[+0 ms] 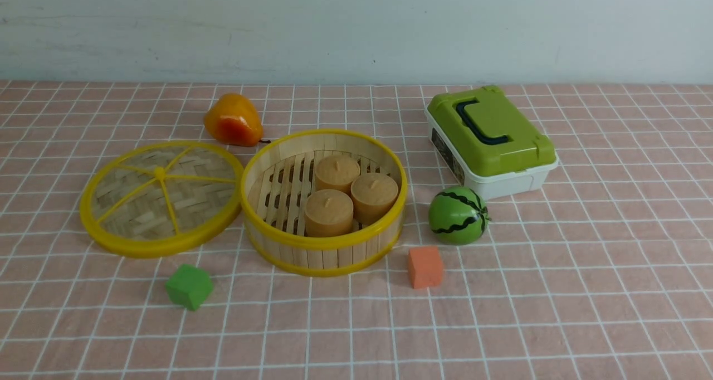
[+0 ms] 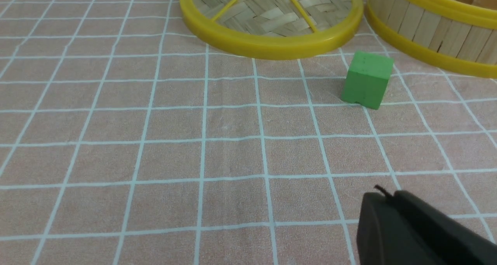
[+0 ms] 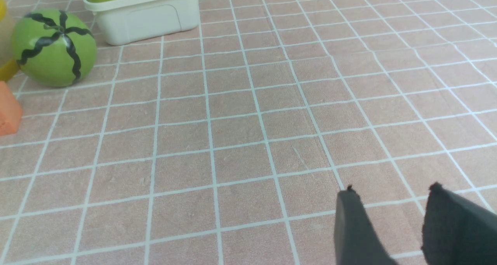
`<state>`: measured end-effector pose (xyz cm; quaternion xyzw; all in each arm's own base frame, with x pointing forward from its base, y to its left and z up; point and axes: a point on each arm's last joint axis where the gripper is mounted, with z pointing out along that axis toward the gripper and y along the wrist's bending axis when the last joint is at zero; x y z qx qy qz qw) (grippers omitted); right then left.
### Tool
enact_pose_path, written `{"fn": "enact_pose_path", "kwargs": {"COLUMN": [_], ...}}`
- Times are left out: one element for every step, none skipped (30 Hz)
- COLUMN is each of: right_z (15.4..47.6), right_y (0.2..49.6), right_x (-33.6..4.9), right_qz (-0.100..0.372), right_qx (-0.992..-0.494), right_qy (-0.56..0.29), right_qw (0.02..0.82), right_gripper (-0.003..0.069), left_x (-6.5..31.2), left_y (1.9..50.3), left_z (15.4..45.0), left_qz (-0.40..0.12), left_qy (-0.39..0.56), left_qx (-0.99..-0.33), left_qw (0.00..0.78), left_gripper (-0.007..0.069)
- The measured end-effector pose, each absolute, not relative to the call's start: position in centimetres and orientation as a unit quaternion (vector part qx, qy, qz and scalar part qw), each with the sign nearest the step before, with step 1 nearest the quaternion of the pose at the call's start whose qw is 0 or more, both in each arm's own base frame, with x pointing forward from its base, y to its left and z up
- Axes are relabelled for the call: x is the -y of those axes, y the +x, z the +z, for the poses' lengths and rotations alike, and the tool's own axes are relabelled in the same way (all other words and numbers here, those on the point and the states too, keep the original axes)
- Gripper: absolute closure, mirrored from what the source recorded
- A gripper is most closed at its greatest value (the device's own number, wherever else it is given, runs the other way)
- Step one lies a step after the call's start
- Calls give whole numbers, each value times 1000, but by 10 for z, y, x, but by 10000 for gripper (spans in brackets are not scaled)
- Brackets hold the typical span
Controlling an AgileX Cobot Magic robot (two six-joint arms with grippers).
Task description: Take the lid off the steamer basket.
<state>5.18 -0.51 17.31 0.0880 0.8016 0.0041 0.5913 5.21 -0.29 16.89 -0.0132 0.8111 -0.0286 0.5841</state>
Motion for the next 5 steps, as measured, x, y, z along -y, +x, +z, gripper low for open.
{"fn": "enact_pose_path", "kwargs": {"right_z": [173, 173, 173, 173, 173], "right_y": [52, 52, 52, 52, 52], "right_x": [5, 5, 5, 5, 5], "right_qz": [4, 4, 4, 4, 4], "right_qx": [-802, -802, -802, -802, -802], "right_qy": [88, 88, 88, 88, 88], "right_qw": [591, 591, 591, 591, 591], "right_gripper": [418, 418, 418, 418, 418], "left_x": [3, 3, 3, 3, 3], "left_y": [52, 52, 52, 52, 52], "left_z": [169, 169, 169, 169, 169], "left_qz": [-29, -29, -29, -29, -29], "left_qy": [-13, -13, -13, -13, -13], "left_qx": [-811, -811, -811, -811, -811], "left_qw": [584, 584, 584, 584, 584], "left_gripper": [596, 595, 595, 592, 592]}}
